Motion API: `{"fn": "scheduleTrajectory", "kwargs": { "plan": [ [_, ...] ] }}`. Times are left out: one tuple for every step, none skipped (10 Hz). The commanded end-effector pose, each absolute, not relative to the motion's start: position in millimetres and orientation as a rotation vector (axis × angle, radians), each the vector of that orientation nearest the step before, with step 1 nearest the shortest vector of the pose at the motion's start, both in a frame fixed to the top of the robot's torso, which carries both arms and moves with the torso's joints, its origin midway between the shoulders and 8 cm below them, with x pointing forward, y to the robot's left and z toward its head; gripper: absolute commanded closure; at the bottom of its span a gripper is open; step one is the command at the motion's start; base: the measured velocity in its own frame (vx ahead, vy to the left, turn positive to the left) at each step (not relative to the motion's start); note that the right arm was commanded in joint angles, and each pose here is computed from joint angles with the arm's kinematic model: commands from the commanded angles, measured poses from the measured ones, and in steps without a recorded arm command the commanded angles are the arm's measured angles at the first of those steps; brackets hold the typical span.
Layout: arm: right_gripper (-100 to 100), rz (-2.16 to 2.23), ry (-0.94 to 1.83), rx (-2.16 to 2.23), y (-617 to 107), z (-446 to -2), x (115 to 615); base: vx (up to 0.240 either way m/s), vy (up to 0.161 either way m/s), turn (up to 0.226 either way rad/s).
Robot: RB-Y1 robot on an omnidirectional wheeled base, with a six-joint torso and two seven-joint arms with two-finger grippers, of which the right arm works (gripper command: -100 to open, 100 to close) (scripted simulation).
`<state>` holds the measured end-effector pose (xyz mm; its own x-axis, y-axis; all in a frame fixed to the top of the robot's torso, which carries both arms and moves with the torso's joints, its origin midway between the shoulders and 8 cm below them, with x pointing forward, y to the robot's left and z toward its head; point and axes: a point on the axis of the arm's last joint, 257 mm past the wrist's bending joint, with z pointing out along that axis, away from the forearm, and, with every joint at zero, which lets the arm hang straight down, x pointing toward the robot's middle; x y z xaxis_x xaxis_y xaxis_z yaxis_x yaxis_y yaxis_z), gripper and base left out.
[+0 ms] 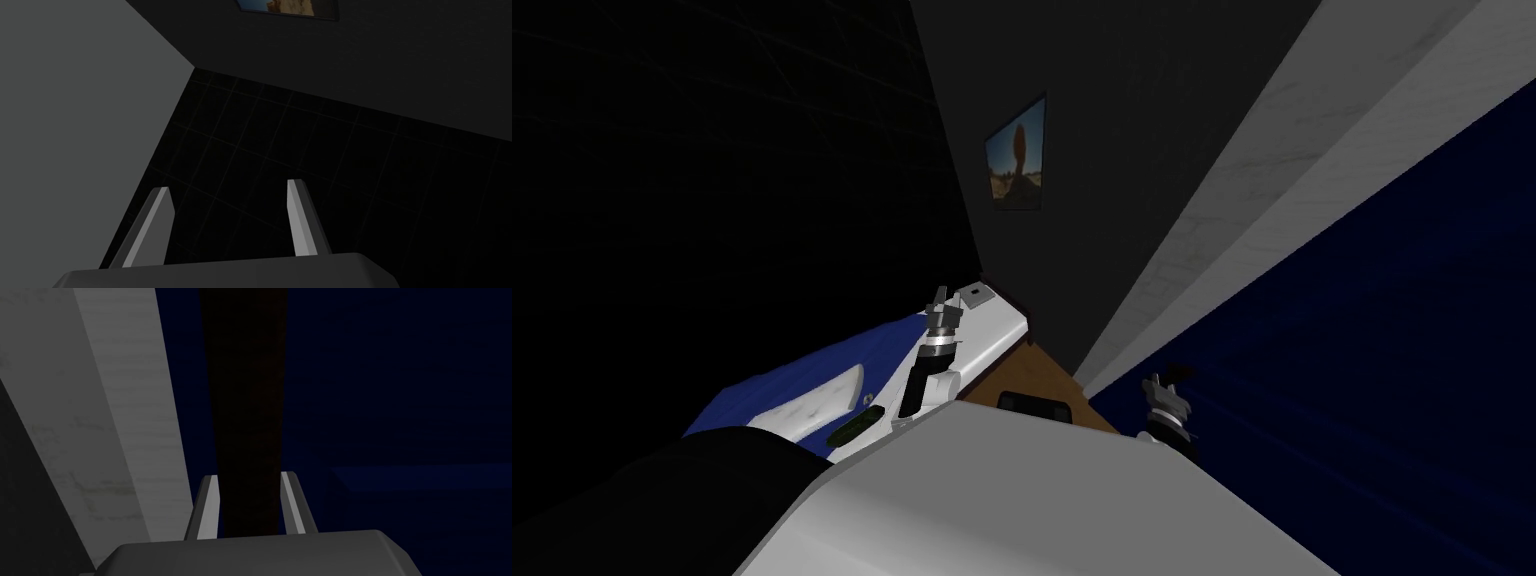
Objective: Pull the door open
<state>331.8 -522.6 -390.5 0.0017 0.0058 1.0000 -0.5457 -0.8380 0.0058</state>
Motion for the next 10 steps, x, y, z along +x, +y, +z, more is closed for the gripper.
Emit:
{"fn": "scheduleTrajectory", "kwargs": {
  "plan": [
    [100, 1.902, -0.537, 1.908, -517.3, -391.8, 331.9, -0.206, 0.047, 0.05],
    [100, 1.921, -0.515, 1.925, -509.0, -391.6, 335.2, -0.246, 0.041, 0.06],
    [100, 1.933, -0.501, 1.935, -503.8, -391.5, 337.1, -0.253, 0.009, 0.07],
    [100, 1.947, -0.484, 1.949, -497.1, -391.5, 339.5, -0.253, 0.026, 0.082],
    [100, 1.957, -0.472, 1.957, -492.7, -391.4, 340.9, -0.252, 0.029, 0.051],
    [100, 1.952, -0.48, 1.949, -495.7, -390.9, 341.4, -0.112, 0.016, 0.022],
    [100, 1.971, -0.446, 1.977, -484.1, -392.8, 342.4, -0.161, -0.02, 0.077],
    [100, 1.976, -0.439, 1.981, -482.1, -392.6, 342.7, -0.217, -0.003, 0.07],
    [100, 1.987, -0.423, 1.99, -477.7, -392.3, 343.2, -0.234, 0.012, 0.046],
    [100, 2.004, -0.398, 2.005, -470.6, -391.9, 343.9, -0.265, -0.025, 0.067]
  ]
}}
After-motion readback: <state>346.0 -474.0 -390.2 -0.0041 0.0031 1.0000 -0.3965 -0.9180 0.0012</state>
